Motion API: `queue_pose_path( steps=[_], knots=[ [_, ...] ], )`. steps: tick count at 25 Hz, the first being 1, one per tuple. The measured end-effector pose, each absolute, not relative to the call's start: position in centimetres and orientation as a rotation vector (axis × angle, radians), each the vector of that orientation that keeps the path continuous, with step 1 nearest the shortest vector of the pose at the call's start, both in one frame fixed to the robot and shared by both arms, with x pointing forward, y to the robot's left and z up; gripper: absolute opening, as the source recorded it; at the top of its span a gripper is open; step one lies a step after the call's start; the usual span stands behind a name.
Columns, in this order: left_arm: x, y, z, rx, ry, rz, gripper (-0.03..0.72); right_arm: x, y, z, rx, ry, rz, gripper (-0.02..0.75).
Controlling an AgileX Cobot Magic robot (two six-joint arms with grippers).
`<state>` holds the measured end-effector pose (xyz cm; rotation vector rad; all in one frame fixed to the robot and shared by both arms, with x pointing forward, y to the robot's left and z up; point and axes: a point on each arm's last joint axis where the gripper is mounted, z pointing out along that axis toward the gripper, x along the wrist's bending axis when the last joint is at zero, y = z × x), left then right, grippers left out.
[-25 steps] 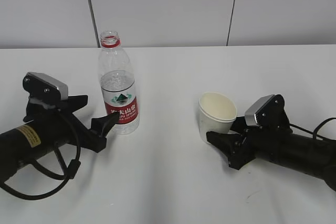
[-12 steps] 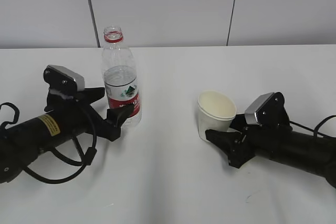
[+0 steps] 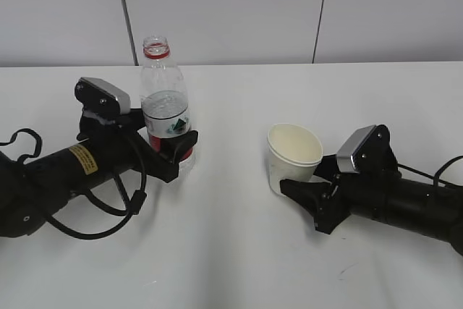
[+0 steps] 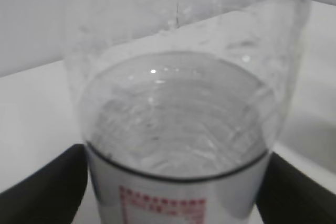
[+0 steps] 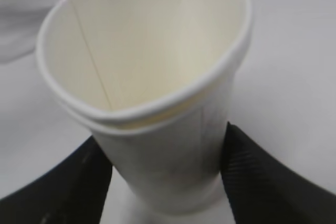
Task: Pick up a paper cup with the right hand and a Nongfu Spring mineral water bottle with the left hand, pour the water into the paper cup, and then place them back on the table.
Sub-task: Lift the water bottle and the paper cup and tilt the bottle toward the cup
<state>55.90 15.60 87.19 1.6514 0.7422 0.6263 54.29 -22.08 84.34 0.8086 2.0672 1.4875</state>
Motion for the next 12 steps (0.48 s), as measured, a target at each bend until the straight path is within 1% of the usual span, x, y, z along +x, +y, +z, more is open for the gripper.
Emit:
queue_pose_path(
  steps=[3, 7, 9, 12],
  knots=[
    [55.9, 15.7, 86.8, 1.685, 0.771, 0.622, 0.584, 54.2, -21.9, 85.3, 0.747, 2.069, 1.503, 0.470],
    [56.0, 15.8, 86.8, 1.688, 0.782, 0.624, 0.578, 54.1, -21.6, 86.4, 0.671, 2.077, 1.527, 0.469],
    [56.0, 15.8, 86.8, 1.686, 0.784, 0.625, 0.553, 54.1, -21.6, 86.8, 0.659, 2.074, 1.532, 0.469],
    [56.0, 15.8, 86.8, 1.686, 0.784, 0.625, 0.488, 54.0, -21.6, 86.8, 0.654, 2.076, 1.535, 0.469]
  ],
)
